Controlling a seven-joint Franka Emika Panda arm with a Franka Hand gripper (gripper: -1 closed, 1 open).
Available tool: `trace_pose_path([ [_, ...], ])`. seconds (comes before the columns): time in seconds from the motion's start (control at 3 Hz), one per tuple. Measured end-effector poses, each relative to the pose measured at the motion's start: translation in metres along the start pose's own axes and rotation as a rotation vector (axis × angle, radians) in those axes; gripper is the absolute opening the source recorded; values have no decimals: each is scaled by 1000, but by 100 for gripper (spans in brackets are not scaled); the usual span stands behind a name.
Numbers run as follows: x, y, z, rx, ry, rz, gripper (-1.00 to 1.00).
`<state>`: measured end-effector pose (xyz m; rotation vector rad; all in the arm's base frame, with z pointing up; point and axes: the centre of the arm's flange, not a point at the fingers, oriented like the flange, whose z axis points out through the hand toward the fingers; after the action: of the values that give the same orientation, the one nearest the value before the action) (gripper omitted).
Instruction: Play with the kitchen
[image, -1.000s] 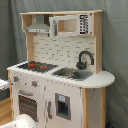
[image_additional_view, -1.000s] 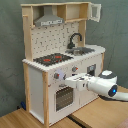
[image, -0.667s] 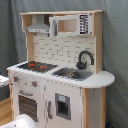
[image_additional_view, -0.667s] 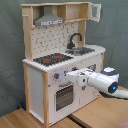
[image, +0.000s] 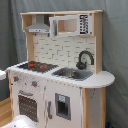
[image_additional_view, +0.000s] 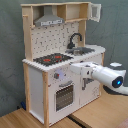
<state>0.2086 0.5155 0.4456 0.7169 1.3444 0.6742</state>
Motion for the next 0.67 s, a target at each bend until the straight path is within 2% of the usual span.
trace_pose_path([
  [0.67, -65, 37, -15, 48, -130, 115, 100],
])
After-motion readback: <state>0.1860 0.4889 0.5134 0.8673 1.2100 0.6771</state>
